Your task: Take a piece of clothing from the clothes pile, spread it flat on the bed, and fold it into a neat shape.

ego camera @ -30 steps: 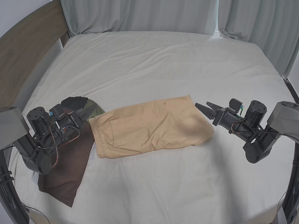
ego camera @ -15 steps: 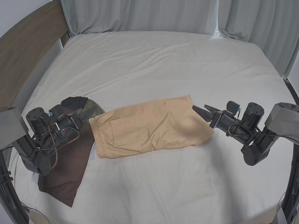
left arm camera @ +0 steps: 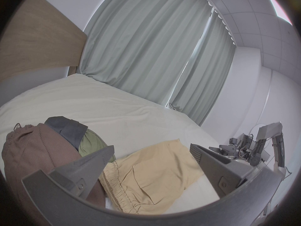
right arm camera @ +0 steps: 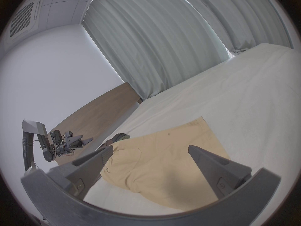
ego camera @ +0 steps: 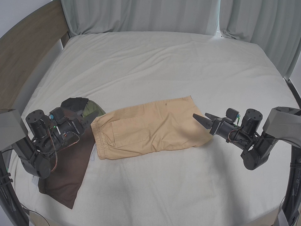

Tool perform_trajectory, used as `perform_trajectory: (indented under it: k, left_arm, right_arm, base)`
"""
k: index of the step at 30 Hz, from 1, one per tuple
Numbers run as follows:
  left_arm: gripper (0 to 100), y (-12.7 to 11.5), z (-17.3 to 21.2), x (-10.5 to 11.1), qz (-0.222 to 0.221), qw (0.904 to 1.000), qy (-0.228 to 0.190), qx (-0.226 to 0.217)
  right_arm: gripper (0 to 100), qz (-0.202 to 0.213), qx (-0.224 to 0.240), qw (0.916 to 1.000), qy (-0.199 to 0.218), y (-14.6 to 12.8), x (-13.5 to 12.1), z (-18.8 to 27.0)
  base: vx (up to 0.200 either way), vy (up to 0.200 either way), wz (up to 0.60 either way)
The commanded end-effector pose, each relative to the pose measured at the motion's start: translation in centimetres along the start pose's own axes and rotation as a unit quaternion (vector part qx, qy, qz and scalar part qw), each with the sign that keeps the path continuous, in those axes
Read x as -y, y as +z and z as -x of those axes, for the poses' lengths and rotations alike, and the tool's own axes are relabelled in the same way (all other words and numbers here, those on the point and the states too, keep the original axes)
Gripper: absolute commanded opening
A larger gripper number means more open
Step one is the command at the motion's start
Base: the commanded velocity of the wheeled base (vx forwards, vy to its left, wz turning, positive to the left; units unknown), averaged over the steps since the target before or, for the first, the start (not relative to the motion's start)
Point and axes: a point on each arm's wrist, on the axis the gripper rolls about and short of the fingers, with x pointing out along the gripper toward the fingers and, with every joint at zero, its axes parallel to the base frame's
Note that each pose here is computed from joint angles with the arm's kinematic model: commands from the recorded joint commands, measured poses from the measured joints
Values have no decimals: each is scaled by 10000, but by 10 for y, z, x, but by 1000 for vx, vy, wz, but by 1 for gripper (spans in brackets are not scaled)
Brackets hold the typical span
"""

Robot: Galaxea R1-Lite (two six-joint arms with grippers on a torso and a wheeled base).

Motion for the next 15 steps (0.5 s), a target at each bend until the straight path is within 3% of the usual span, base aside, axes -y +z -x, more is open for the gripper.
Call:
perform_trajectory:
  k: [1, 15]
  left_arm:
    - [100, -3, 1, -1, -25, 10000, 3, -57]
    - [100, -8, 4, 0, -141, 9998, 5, -172]
  right_arm:
    - [100, -101, -162, 9997, -140, -14, 11, 1]
    - [100, -442, -779, 9951, -428, -46, 14, 21]
  base:
    - [0, 0, 0]
    - [0, 0, 0]
